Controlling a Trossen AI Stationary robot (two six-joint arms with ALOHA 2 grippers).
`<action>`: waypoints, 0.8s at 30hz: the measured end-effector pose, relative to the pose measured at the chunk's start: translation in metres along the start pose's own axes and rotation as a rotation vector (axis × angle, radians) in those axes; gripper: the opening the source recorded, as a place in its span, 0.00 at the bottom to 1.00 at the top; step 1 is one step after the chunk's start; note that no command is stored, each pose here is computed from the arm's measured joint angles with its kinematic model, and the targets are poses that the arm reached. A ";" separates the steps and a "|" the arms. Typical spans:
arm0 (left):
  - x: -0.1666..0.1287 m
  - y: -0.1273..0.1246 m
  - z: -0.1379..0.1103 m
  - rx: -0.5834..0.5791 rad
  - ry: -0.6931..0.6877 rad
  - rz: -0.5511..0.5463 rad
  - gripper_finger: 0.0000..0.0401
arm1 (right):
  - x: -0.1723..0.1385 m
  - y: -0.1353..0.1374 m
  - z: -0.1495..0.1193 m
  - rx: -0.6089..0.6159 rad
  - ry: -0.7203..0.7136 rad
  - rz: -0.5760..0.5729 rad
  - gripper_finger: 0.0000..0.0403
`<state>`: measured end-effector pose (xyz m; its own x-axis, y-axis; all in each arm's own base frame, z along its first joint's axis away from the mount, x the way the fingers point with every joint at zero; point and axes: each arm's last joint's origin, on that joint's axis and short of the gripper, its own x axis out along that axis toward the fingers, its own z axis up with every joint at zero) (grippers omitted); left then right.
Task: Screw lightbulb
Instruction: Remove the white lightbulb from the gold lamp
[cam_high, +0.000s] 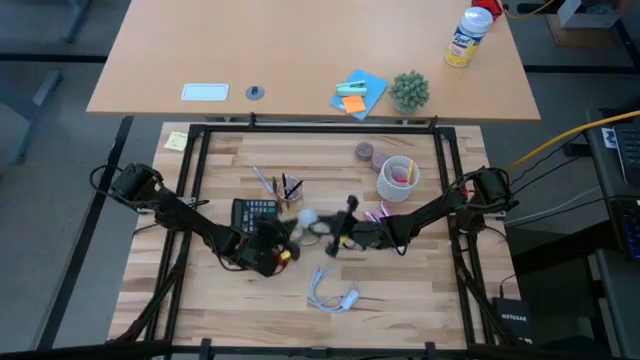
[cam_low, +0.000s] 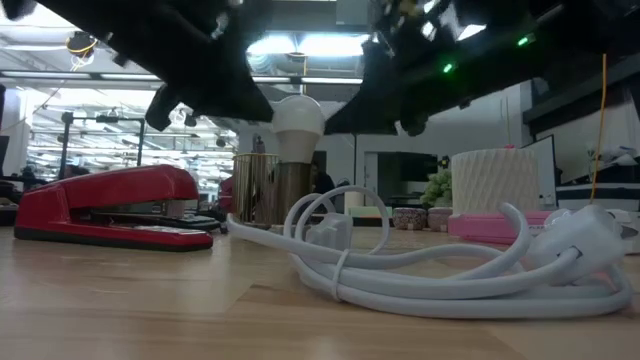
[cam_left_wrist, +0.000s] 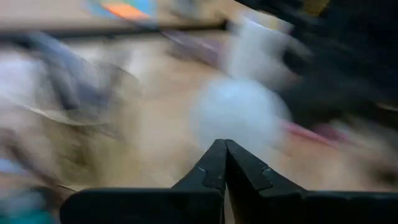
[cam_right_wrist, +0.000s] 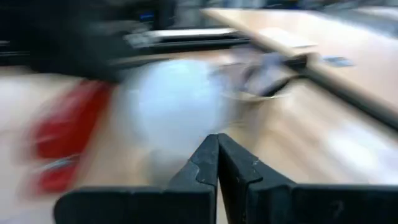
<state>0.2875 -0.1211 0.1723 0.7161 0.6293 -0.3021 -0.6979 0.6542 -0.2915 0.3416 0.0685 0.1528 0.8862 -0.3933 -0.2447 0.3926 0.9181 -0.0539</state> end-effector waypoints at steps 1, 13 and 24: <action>-0.002 -0.004 0.000 -0.029 0.034 -0.043 0.00 | 0.001 -0.002 0.000 0.003 -0.004 -0.019 0.02; -0.020 -0.008 -0.009 -0.008 0.022 -0.072 0.00 | 0.003 -0.004 0.003 -0.018 -0.022 -0.051 0.02; -0.021 -0.005 -0.004 -0.007 -0.155 0.041 0.00 | -0.023 0.016 0.022 -0.007 -0.094 0.063 0.02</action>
<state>0.2757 -0.1397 0.1764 0.6802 0.7129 -0.1706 -0.7263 0.6239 -0.2886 0.3333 0.0913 0.1788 0.9284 -0.3372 -0.1561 0.3338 0.9414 -0.0485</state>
